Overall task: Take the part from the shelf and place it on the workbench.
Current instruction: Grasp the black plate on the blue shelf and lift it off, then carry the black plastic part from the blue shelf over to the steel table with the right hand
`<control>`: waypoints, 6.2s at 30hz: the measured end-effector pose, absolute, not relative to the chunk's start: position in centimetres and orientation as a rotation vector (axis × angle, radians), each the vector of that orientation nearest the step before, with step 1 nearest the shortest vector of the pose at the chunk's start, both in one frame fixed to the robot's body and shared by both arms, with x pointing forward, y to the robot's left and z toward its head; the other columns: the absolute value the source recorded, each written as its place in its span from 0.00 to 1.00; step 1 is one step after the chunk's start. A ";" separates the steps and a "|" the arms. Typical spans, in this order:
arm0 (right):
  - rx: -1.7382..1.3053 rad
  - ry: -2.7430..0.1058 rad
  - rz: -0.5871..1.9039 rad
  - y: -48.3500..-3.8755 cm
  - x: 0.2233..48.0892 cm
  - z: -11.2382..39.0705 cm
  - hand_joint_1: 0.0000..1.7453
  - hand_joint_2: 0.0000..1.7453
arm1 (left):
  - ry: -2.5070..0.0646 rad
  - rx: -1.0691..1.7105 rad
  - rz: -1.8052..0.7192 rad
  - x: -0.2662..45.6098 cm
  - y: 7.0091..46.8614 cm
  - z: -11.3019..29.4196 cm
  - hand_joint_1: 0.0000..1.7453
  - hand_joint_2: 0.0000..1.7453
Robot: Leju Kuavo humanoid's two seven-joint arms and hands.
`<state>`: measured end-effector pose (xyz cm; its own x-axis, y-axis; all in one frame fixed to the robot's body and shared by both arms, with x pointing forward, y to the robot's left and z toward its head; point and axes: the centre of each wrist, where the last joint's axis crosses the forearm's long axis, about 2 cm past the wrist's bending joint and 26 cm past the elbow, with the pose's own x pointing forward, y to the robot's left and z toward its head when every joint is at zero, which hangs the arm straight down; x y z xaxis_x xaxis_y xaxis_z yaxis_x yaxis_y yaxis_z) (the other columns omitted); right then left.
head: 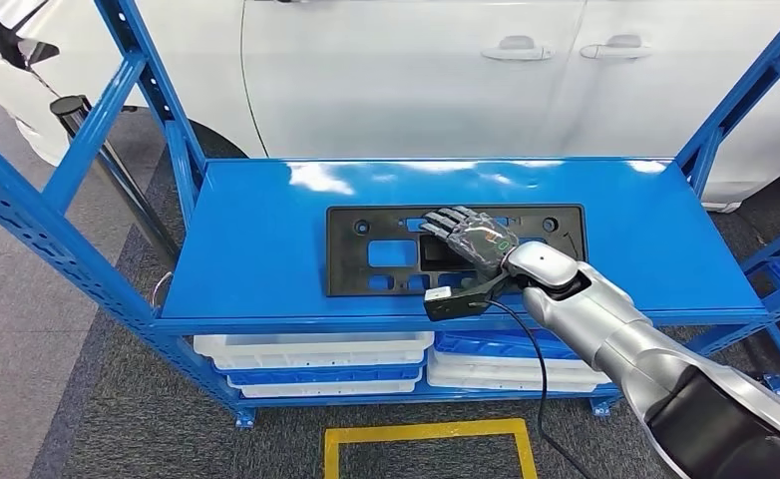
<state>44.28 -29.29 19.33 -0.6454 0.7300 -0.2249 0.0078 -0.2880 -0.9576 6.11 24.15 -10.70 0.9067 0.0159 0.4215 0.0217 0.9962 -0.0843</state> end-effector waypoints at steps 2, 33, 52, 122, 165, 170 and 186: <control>-0.931 -1.470 1.984 -29.8 44.3 19.5 0.00 1.00 | -0.434 -0.088 -0.001 6.0 24.1 -10.7 0.00 0.00; -0.976 -1.590 1.982 -38.0 32.3 21.3 0.00 1.00 | -0.472 -0.104 0.007 6.3 24.2 -10.7 0.00 0.00; -0.933 -1.607 1.931 -30.8 39.5 18.6 0.00 1.00 | -0.464 -0.110 -0.004 6.3 23.8 -10.6 0.00 0.00; -0.975 -1.395 1.948 -27.5 45.3 18.6 1.00 1.00 | -0.489 -0.124 -0.021 6.2 23.2 -10.6 0.00 0.00; -0.120 -2.411 1.262 -30.4 41.2 52.8 1.00 1.00 | -0.471 -0.104 0.020 7.1 23.5 -10.5 0.00 0.00; 0.354 -2.570 1.008 -30.0 39.5 49.2 1.00 1.00 | -0.463 -0.091 0.041 6.8 23.5 -10.5 0.00 0.00; 1.098 -2.483 0.503 -24.7 30.1 28.7 1.00 1.00 | -0.485 -0.074 0.071 6.3 23.6 -10.6 0.00 0.00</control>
